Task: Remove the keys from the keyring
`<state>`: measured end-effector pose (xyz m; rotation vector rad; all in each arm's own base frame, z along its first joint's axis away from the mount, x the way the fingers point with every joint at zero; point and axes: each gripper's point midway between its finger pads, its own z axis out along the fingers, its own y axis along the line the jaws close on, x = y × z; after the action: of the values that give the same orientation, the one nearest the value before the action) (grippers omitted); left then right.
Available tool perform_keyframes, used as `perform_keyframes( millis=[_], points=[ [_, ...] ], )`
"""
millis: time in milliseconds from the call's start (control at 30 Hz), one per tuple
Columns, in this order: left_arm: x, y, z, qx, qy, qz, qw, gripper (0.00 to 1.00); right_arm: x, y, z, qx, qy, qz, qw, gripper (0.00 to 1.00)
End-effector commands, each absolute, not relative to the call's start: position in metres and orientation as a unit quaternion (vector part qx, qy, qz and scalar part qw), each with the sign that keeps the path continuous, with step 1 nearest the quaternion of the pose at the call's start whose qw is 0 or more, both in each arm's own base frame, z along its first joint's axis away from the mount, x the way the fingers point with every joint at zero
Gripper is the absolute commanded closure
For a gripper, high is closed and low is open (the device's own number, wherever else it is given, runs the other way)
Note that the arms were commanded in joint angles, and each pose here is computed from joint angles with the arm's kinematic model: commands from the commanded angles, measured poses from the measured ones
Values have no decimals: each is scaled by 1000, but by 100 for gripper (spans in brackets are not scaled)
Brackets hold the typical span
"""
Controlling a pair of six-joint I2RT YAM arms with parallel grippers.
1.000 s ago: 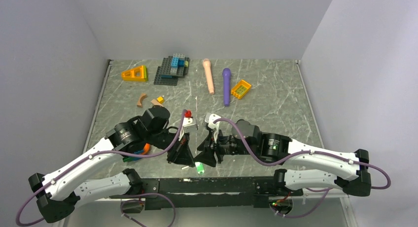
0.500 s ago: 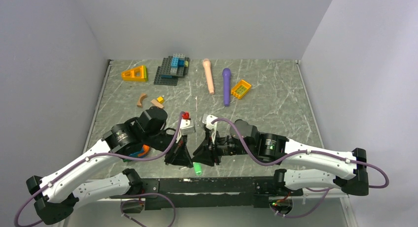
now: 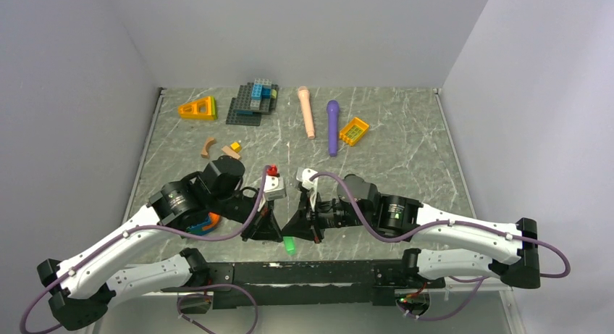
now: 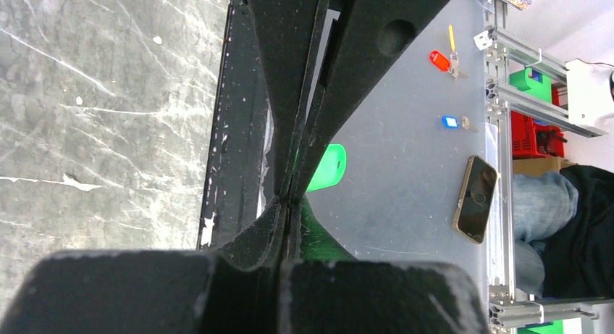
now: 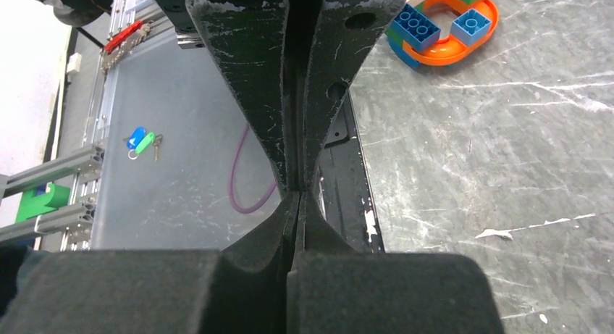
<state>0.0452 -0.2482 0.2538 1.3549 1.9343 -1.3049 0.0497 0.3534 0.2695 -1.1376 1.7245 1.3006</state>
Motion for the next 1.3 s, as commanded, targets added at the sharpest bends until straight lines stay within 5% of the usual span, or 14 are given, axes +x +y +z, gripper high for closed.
perform_keyframes(
  millis=[0,633,1267],
  points=[
    [59,-262,286,509,653,-479,291,100,49,359,284,-434,643,523,354,100],
    [81,-263,396,492,563,-470,469,100,84,356,347,-349,549,554,519,100],
    [85,-239,415,458,519,-447,567,100,79,361,327,-326,536,591,508,100]
  ],
)
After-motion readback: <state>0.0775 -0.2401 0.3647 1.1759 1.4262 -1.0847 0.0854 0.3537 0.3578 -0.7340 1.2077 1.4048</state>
